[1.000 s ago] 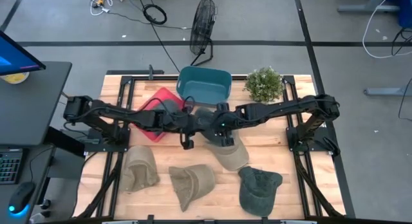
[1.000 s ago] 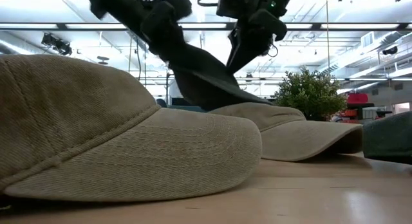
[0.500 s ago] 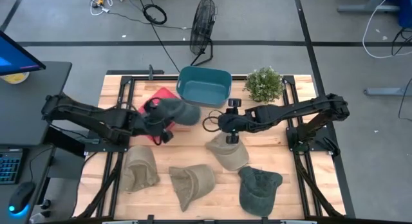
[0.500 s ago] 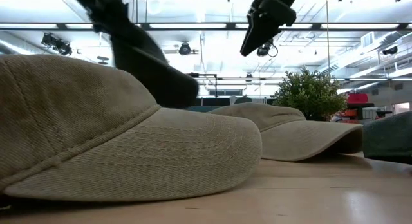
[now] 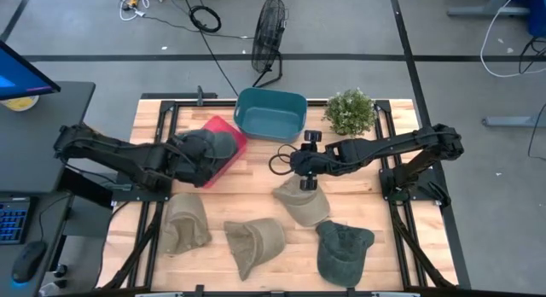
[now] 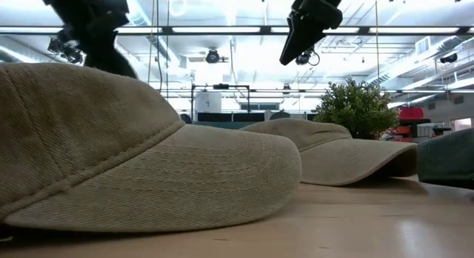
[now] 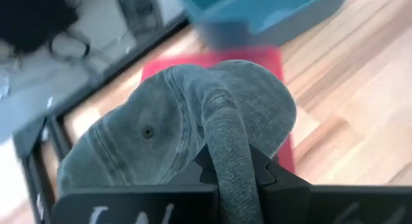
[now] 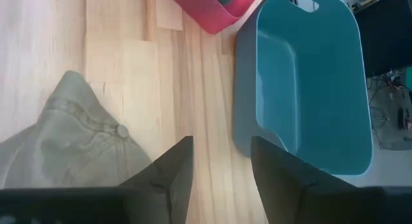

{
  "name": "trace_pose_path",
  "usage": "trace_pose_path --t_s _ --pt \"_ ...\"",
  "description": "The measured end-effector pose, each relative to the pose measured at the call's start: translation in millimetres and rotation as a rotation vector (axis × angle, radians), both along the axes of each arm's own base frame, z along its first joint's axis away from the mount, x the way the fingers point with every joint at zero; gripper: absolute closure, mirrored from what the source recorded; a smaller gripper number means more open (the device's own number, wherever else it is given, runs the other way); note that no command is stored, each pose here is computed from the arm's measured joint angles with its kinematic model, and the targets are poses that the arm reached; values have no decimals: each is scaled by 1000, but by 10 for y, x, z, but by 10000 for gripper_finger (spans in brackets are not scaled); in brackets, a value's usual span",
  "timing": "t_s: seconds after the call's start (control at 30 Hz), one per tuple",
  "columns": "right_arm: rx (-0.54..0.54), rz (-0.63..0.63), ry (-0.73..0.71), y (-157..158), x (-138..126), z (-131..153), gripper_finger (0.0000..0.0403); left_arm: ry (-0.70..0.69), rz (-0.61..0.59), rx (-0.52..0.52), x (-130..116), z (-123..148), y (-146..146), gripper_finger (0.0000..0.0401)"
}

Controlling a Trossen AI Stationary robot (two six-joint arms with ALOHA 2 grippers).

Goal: Pick & Place hat
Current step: Put the top dark blue cap into the pink bin

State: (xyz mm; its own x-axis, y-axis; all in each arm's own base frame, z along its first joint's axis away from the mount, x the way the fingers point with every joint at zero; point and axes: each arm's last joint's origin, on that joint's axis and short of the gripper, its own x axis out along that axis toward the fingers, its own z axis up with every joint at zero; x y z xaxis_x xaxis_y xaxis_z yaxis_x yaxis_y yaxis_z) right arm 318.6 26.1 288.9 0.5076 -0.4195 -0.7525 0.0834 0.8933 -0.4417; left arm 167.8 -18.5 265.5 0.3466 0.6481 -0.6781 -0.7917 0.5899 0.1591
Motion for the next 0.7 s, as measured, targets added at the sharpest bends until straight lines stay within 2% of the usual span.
trace_pose_path --t_s 0.1,0.27,0.37,0.53,0.7 --pt "0 0 0 0 1 -1 243 -10 53 -39 18 -109 -9 376" --pt "0 0 -1 0 3 -1 243 23 72 -36 75 -403 -15 378" --pt "1 0 -2 1 4 -1 243 -5 90 -36 129 -558 -1 367" --pt "3 2 -7 2 8 1 243 -39 103 -61 196 -737 9 316" --pt "1 4 -7 2 9 2 243 -49 111 -165 228 -740 -29 258"
